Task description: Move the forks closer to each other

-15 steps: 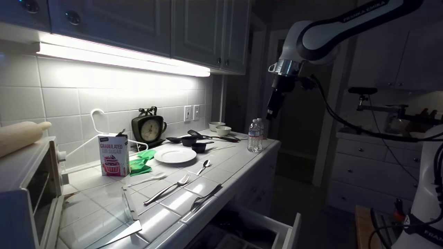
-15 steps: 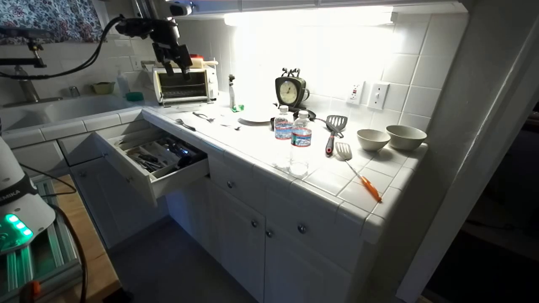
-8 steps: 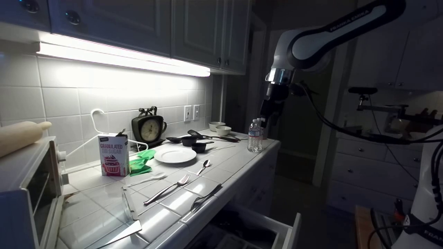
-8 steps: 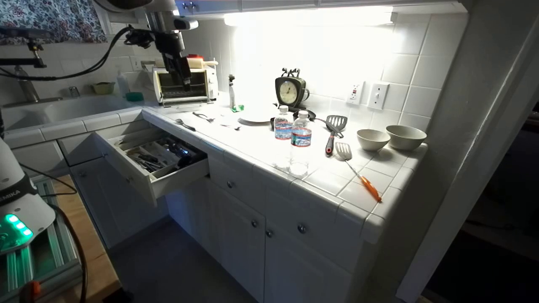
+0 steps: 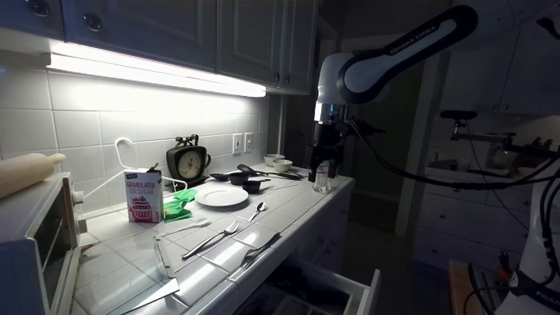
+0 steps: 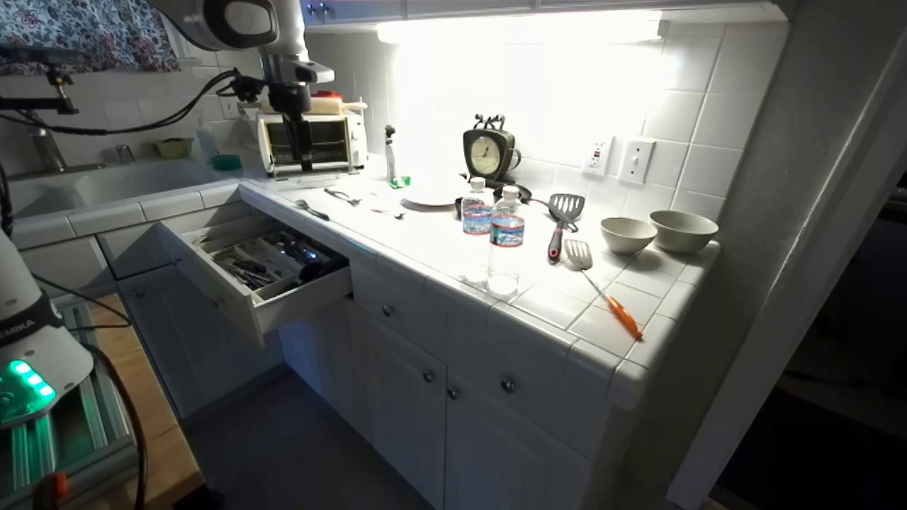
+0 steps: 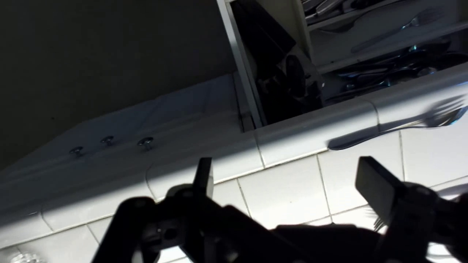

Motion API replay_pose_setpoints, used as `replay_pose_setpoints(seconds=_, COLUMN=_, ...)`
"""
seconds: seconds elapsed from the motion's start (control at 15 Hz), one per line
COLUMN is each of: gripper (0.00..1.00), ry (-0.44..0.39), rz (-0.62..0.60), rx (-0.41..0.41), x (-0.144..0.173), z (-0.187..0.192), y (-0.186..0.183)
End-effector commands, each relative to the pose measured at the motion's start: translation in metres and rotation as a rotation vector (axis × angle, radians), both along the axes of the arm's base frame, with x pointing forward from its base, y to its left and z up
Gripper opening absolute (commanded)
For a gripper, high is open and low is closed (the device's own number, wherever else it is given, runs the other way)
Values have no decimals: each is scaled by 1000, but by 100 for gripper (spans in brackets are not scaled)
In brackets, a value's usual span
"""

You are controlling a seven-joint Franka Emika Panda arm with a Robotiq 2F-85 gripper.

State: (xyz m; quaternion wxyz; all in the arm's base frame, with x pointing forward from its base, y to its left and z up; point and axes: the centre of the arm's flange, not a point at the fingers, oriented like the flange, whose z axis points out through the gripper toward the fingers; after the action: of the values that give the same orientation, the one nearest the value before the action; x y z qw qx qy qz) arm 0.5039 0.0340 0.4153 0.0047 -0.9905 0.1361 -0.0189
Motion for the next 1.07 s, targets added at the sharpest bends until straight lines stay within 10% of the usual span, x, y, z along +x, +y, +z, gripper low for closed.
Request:
replay_pose_setpoints(seconds=0.0, gripper=100, ry=-23, rz=56, rx=27, x=15, z=-17, y=27)
replay_pose_setpoints(seconds=1.0, gripper=100, ry=-55, rz=-66, rx=66, x=22, z=-56, y=57)
